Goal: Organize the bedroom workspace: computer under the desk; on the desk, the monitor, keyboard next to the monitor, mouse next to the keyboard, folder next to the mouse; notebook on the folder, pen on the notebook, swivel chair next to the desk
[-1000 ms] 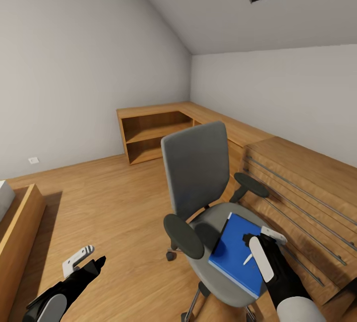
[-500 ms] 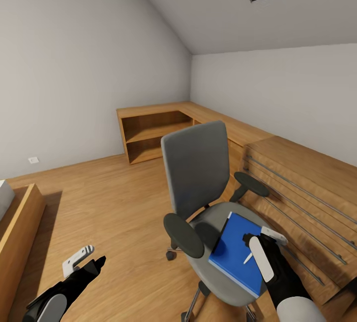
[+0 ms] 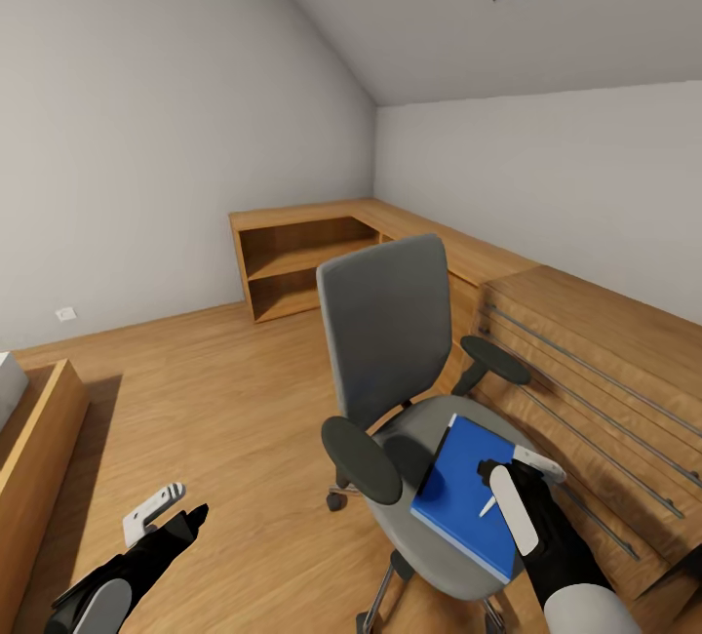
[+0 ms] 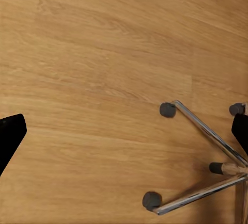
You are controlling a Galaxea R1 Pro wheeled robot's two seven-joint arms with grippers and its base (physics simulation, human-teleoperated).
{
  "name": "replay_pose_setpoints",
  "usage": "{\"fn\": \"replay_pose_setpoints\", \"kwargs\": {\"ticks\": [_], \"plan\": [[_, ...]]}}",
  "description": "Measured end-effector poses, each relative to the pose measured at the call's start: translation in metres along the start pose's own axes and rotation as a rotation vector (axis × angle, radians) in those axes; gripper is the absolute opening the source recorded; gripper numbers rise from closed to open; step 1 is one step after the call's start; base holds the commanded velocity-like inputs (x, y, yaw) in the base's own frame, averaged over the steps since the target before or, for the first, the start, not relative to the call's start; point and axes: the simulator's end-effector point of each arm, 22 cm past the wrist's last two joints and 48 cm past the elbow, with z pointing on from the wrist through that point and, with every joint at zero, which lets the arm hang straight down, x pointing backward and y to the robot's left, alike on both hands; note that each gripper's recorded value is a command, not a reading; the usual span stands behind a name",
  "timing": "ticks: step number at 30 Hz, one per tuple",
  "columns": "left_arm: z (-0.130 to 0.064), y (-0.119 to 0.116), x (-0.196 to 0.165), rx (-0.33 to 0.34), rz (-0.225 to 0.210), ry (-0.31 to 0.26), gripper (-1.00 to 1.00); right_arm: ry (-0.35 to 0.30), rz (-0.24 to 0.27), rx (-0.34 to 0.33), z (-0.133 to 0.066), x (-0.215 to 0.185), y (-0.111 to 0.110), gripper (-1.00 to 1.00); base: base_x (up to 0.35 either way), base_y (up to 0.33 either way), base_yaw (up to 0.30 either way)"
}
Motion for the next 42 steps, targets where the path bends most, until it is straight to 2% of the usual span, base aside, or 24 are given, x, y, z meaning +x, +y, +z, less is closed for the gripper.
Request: {"fn": "replay_pose_setpoints", "kwargs": {"ticks": [9, 42], "plan": [[0.0052, 0.0037, 0.0057, -0.002, 0.0, 0.001, 1.0, 0.0, 0.0, 0.0, 0.0058, 0.0056, -0.0006, 1.0, 0.0, 0.0, 0.0], [0.0078, 0.0055, 0.0087, -0.002, 0.0, 0.001, 1.0, -0.001, -0.005, -0.002, 0.0083, 0.0085, 0.0006, 1.0, 0.0, 0.0, 0.0]]}}
